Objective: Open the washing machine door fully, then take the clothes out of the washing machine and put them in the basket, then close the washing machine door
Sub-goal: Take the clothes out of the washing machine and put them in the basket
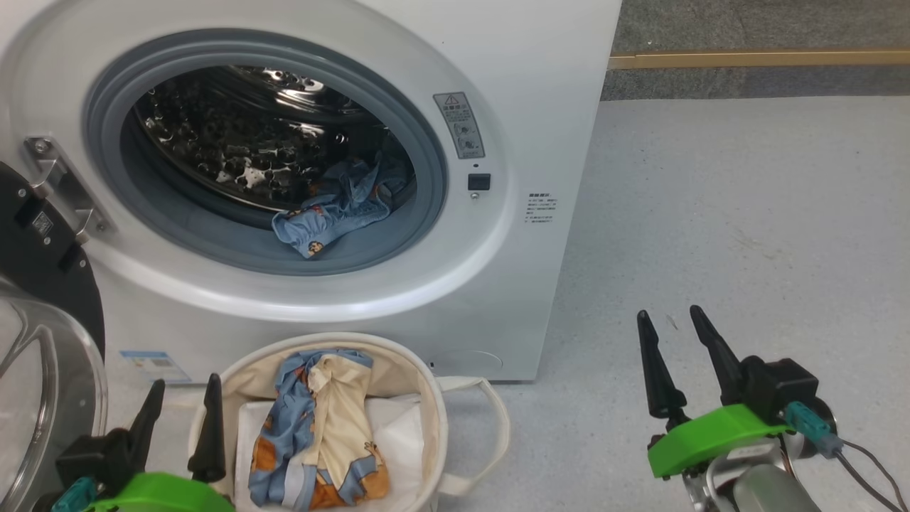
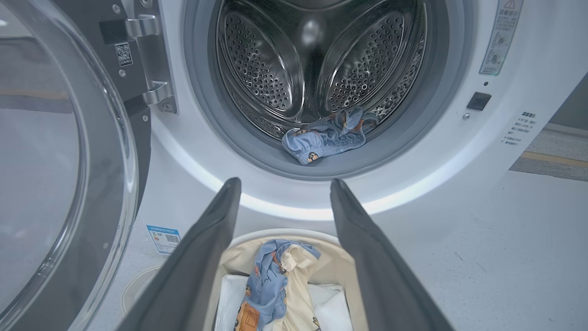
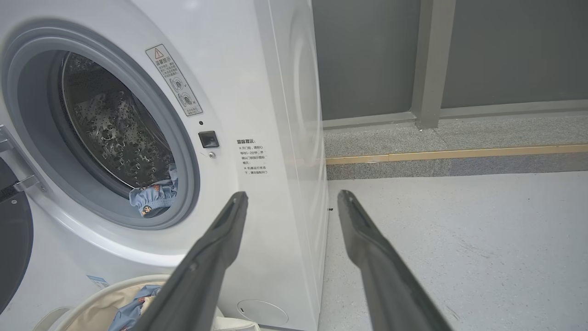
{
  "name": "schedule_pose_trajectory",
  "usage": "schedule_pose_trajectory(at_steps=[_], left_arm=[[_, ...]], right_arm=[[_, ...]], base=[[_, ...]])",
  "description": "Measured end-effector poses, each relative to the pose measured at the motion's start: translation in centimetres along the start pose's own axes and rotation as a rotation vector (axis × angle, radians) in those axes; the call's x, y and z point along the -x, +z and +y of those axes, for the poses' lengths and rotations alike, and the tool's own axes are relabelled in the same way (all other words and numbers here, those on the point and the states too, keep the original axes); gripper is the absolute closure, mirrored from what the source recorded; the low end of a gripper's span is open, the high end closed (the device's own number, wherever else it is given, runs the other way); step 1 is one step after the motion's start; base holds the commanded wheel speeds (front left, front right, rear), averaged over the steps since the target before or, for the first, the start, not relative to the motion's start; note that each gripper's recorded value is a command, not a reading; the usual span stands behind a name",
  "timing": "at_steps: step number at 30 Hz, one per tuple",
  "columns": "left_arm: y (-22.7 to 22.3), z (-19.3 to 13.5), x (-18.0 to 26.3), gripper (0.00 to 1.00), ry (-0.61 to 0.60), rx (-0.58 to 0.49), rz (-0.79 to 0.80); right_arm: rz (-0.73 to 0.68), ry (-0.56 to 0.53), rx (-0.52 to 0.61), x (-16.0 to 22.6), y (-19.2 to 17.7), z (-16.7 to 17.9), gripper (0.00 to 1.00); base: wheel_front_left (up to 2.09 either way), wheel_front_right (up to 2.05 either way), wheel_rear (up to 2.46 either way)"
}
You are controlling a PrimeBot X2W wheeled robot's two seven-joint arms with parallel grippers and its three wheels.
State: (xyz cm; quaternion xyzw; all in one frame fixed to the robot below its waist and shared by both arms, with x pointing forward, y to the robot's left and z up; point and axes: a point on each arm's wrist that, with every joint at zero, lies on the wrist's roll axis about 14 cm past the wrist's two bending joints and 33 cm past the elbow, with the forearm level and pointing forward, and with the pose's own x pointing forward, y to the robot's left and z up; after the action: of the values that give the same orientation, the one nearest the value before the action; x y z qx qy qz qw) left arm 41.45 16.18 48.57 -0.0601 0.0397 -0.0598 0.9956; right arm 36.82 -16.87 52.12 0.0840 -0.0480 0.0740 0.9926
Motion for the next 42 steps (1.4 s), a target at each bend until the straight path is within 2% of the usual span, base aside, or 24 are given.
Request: schedule_pose_trajectory(at_steps=[14, 22, 33, 42], left_arm=[[-1.1, -0.3, -0.4, 0.0, -0.014, -0.003, 0.035], [-2.1, -2.0, -2.0, 0.0, -0.088, 0.008, 0.092], [1.2, -6.8, -9.9, 0.0, -0.264, -0.048, 0.109], [0.0, -10.0, -17.3, 0.0, -0.356, -0.168, 0.286]], right_arm=[[0.012, -0.008, 0.0, 0.1, -0.4, -0.3, 0.0], [0.023, -0.029, 0.0, 0.4, -0.7, -0.9, 0.0], [0.055, -0.048, 0.003, -0.8, -1.8, -1.8, 0.0], [0.08, -0.101, 0.008, -2.3, -3.0, -3.9, 0.0]], base=[[0.0, 0.0, 0.0], [0.0, 0.0, 0.0], [0.0, 0.0, 0.0], [0.0, 0.0, 0.0]])
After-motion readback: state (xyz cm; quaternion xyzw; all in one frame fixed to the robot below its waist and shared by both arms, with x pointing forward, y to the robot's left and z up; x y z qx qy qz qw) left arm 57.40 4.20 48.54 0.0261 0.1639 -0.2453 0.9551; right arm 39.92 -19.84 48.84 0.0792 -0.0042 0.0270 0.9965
